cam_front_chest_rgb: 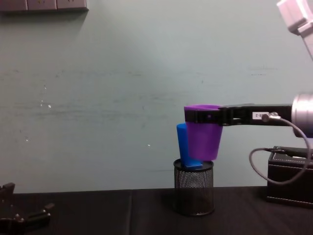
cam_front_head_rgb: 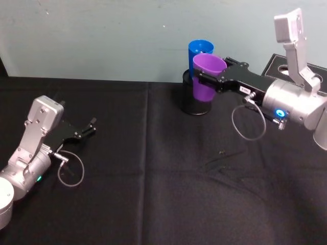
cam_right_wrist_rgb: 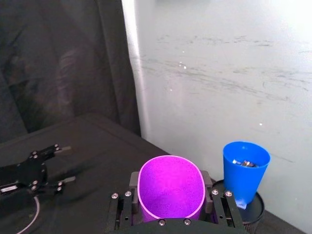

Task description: Pick up one cup with a gripper and tap it against the other cup.

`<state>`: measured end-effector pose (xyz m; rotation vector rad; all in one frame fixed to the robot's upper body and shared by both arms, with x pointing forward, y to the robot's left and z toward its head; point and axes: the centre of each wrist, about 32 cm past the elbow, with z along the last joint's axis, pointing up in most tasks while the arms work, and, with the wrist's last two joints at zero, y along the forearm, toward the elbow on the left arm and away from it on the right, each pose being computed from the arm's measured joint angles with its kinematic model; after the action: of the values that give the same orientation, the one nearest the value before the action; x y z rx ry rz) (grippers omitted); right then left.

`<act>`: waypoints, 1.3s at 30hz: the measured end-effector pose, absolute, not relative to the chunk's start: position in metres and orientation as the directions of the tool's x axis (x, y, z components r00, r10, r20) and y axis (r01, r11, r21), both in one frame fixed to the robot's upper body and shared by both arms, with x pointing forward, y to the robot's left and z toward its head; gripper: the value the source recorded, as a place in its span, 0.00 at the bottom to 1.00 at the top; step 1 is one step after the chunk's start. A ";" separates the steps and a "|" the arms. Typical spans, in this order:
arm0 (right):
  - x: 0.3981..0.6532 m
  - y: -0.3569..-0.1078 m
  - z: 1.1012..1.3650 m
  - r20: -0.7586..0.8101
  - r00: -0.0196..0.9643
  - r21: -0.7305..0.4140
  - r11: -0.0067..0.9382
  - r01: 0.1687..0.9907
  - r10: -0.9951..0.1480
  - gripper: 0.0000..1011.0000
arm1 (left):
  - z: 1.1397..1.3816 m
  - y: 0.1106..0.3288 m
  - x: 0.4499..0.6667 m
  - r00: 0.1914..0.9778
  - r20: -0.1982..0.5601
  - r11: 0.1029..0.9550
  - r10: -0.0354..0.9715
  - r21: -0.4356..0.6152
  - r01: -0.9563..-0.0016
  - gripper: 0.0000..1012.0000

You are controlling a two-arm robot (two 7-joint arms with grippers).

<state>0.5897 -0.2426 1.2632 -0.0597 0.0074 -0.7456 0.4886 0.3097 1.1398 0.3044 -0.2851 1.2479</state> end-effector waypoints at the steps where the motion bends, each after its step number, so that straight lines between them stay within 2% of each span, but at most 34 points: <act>1: 0.592 -0.242 1.264 0.015 0.734 -0.057 0.732 0.679 -0.679 0.71 | 1.140 0.310 0.489 0.292 0.374 0.287 0.880 0.070 -0.955 0.99; 39: 0.640 -0.234 1.261 0.016 0.676 -0.083 0.673 0.735 -0.737 0.71 | 1.140 0.310 0.489 0.292 0.374 0.287 0.880 0.070 -0.955 0.99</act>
<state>0.6395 -0.2338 1.2609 -0.0854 0.0192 -0.8288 0.4886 0.3097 1.1398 0.3045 -0.2850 1.2480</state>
